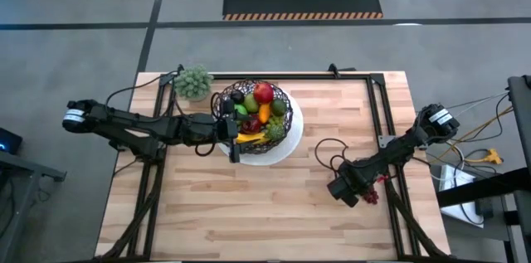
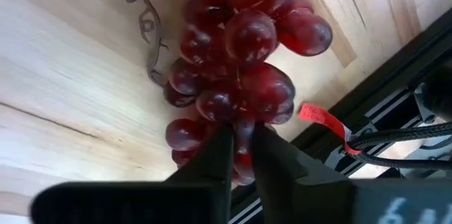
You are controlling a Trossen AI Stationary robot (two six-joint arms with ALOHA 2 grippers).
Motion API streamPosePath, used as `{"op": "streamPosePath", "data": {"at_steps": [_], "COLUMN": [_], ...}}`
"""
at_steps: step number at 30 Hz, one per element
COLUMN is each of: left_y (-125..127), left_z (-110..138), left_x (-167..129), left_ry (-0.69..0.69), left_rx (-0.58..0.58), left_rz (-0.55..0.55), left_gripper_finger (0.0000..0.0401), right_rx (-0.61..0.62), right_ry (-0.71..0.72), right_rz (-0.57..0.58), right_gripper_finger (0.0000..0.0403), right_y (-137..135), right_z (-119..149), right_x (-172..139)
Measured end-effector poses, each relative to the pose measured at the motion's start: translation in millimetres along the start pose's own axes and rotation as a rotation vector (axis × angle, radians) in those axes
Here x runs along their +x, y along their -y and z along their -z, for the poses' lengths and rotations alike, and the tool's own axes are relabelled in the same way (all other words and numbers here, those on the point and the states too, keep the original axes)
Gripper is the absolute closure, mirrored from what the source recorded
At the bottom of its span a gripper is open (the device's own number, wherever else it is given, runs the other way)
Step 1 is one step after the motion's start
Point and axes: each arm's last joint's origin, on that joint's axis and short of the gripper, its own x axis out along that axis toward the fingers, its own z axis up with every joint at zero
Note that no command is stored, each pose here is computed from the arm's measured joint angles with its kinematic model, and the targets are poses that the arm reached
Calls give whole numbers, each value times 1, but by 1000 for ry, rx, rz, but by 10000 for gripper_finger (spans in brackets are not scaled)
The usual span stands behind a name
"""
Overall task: Build produce basket
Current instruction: Put the red grapes into the wire basket
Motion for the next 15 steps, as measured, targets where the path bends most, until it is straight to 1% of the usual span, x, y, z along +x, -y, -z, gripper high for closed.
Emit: {"op": "streamPosePath", "data": {"at_steps": [3,10,13,15], "left_y": [0,0,0,-1], "left_z": [0,0,0,-1], "left_x": [0,0,0,-1], "left_ry": [0,0,1,5], "left_rx": [0,0,17,22], "left_rz": [0,0,0,-1], "left_gripper_finger": [122,122,122,122], "right_rx": [-9,-76,-142,-217], "right_ry": [3,21,44,81], "right_rz": [-9,-64,-115,-156], "right_gripper_finger": [388,394,394,394], "right_y": [-1,-4,-5,-6], "right_z": [0,3,6,8], "right_x": [0,-14,-26,-37]}}
